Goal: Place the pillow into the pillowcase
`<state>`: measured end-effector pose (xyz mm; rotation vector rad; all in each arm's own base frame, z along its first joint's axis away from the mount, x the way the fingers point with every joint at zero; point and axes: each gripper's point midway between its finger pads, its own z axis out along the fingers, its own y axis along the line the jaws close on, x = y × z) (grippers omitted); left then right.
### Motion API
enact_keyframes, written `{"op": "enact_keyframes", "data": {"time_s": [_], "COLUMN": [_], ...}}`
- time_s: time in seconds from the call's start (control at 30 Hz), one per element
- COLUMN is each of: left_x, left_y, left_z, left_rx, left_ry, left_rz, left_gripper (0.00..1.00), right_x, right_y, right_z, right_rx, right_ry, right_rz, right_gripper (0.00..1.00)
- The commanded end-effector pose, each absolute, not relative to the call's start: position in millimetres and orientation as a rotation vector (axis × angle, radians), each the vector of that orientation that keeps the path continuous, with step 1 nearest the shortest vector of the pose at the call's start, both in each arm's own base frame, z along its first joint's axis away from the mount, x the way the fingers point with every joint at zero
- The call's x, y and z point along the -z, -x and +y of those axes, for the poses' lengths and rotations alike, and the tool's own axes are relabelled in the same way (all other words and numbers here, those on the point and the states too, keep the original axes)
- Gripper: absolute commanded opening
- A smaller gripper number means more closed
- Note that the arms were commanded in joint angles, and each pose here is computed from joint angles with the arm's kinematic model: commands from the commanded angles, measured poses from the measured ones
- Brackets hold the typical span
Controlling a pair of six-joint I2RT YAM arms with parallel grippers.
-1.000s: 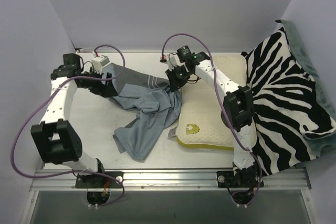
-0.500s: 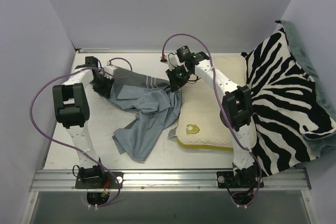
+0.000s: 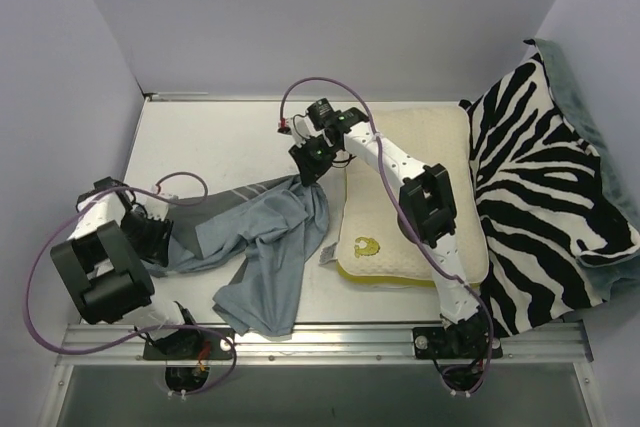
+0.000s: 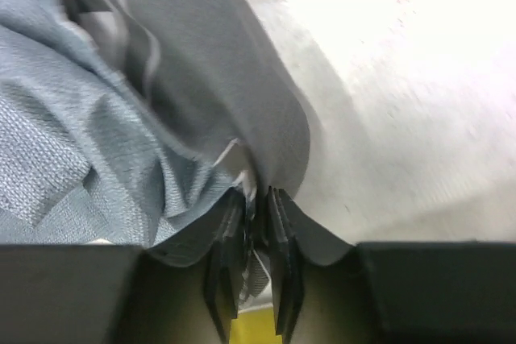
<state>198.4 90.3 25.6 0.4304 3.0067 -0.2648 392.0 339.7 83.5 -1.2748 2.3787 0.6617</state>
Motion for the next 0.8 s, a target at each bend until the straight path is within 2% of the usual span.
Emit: {"op": "enact_keyframes", "data": {"time_s": [0.0,0.03,0.1,0.13,0.23,0.47,0.6,0.7,0.77], "left_x": [-82.6,-106.3,-125.6,-132.8,-139.8,-89.0,-60.9,-43.2,-34.0], "left_y": [-208.5,-232.0,-253.3,-264.7,-283.4,-285.6,-285.5,-279.6,-274.9], "left_z": [84.5,80.2,68.2,56.9,20.2,-22.1,-19.9,-24.3,-27.2], "left_rx": [0.281,0.288,0.336,0.36,0.498,0.61,0.54,0.555,0.576], "left_ry": [-0.482,-0.49,-0.445,-0.475,-0.536,-0.651,-0.699,-0.715,-0.711], "left_rz": [2.823,2.716,2.646,2.621,2.605,2.731,2.779,2.807,2.822], "left_gripper": [0.5,0.65,0.73,0.73,0.74,0.77,0.78,0.76,0.67], "right_x": [-106.4,-114.6,-119.1,-123.1,-130.8,-137.4,-145.9,-150.1,-151.7], "right_y": [-382.3,-384.1,-382.8,-384.0,-389.1,-382.1,-379.6,-378.7,-377.4], "right_z": [369.7,377.2,387.1,390.5,399.2,395.0,397.3,398.0,397.4], "right_rx": [-0.76,-0.776,-0.83,-0.848,-0.876,-0.891,-0.922,-0.932,-0.935], "right_ry": [1.318,1.307,1.264,1.247,1.206,1.191,1.156,1.141,1.138], "right_rz": [2.289,2.262,2.267,2.26,2.236,2.246,2.251,2.252,2.252], "right_gripper": [0.2,0.25,0.23,0.14,0.06,0.01,0.01,0.01,0.01]}}
